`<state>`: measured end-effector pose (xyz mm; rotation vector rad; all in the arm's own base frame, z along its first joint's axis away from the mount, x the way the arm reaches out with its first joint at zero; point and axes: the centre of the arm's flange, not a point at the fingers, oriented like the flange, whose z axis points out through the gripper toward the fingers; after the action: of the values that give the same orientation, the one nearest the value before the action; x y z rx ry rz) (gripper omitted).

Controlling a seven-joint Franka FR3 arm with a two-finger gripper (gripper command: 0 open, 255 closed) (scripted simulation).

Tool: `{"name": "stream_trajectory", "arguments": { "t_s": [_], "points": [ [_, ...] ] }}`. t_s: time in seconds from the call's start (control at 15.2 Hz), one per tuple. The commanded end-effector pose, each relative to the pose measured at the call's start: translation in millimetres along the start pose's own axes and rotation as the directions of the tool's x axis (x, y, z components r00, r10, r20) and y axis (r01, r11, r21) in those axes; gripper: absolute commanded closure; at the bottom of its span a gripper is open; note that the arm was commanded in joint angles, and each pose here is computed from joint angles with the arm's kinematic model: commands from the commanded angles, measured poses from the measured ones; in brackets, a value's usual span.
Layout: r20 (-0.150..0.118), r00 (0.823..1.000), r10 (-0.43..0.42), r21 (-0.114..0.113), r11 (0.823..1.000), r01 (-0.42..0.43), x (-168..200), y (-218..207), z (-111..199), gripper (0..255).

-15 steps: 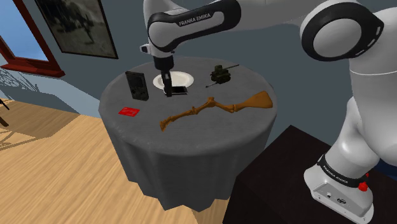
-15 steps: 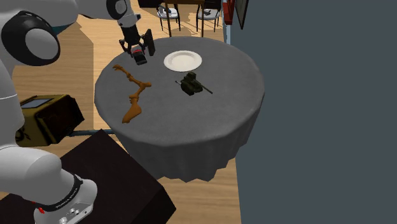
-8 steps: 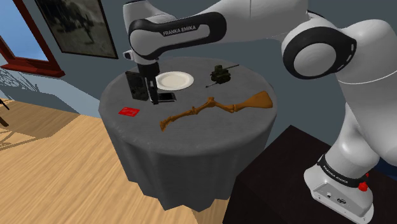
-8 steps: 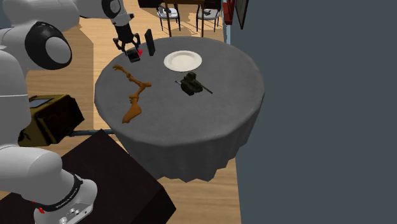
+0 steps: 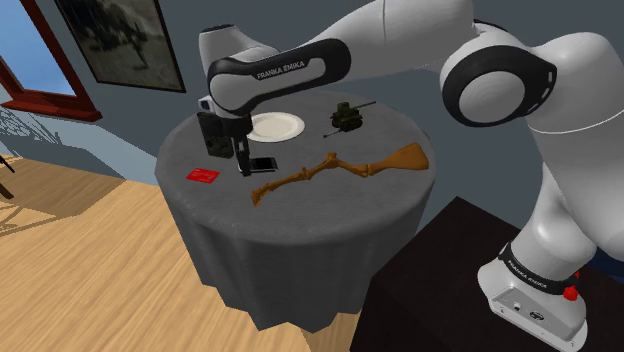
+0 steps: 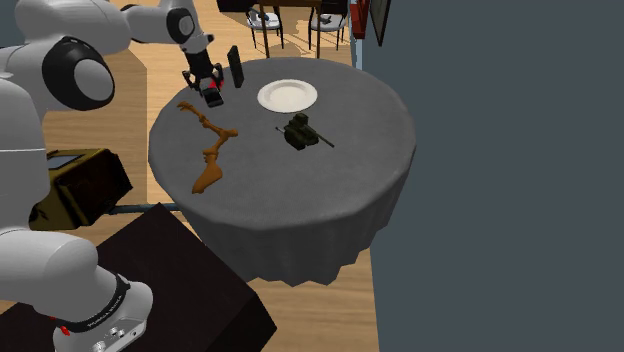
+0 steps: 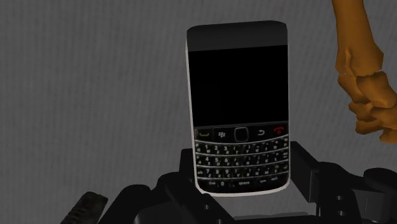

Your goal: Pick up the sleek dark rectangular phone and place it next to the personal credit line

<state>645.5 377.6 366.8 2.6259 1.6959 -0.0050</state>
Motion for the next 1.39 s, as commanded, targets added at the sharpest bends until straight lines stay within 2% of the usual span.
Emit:
{"name": "stream_trajectory", "arguments": {
  "t_s": [0.0, 0.13, 0.66, 0.73, 1.06, 1.32],
  "points": [
    [-0.001, 1.000, 0.000, -0.001, 1.000, 0.000, 0, 0, 11, 255],
    [-0.001, 1.000, 0.000, -0.001, 1.000, 0.000, 0, 0, 22, 255],
    [-0.001, 1.000, 0.000, -0.001, 1.000, 0.000, 0, 0, 22, 255],
    [-0.001, 1.000, 0.000, -0.001, 1.000, 0.000, 0, 0, 22, 0],
    [-0.001, 1.000, 0.000, -0.001, 1.000, 0.000, 0, 0, 22, 0],
    [-0.001, 1.000, 0.000, -0.001, 1.000, 0.000, 0, 0, -28, 0]
  ]
}}
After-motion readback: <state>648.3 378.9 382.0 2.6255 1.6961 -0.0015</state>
